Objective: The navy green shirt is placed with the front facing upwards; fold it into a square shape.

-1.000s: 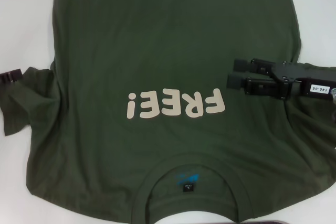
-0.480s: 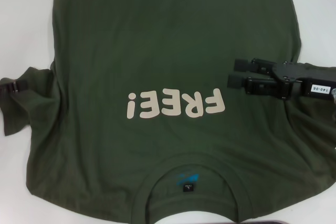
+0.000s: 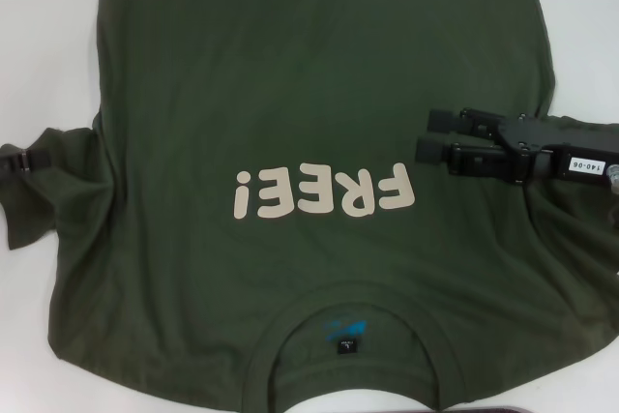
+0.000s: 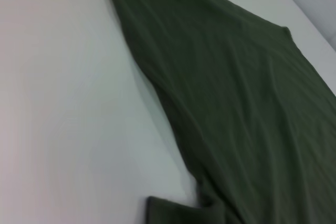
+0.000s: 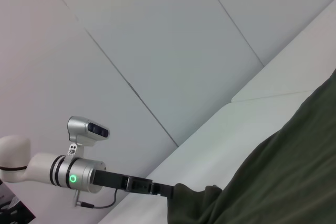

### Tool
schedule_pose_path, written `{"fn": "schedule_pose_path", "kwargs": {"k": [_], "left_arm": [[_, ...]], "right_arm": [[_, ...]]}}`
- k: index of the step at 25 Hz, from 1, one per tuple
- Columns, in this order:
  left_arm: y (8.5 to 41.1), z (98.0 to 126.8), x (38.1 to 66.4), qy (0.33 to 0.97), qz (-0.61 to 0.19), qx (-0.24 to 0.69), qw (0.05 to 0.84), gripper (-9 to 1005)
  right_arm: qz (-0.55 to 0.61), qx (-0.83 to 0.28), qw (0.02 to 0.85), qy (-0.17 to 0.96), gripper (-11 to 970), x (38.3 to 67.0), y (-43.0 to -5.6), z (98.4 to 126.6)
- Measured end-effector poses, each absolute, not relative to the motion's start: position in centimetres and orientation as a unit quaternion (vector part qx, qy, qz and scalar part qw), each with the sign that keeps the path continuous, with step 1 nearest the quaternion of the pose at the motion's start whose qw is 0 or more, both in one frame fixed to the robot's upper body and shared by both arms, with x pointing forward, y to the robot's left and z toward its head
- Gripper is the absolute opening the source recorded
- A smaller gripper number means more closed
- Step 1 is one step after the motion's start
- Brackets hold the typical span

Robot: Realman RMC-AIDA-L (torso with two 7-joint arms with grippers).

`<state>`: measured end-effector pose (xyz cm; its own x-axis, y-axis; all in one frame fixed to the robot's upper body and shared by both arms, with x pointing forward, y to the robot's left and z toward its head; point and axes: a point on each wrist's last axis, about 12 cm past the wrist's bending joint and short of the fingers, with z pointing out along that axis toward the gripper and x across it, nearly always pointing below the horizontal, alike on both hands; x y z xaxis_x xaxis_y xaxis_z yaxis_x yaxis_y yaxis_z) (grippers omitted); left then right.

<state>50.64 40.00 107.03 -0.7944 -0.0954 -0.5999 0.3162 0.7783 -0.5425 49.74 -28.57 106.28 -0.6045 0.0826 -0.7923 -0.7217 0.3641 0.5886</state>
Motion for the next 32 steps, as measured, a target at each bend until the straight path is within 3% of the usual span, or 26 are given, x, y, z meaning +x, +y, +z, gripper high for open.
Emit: {"fn": "schedule_pose_path", "kwargs": {"k": [18, 32], "left_arm": [[39.14, 107.42, 51.29, 0.893, -0.329, 0.090, 0.293, 815], [39.77, 107.48, 51.21, 0.896, -0.323, 0.057, 0.300, 484]], "right_arm": [[0.522, -0.215, 0.391, 0.727, 925, 49.75, -28.40, 106.28], [0.522, -0.214, 0.392, 0.727, 925, 49.70, -28.46, 106.27]]}}
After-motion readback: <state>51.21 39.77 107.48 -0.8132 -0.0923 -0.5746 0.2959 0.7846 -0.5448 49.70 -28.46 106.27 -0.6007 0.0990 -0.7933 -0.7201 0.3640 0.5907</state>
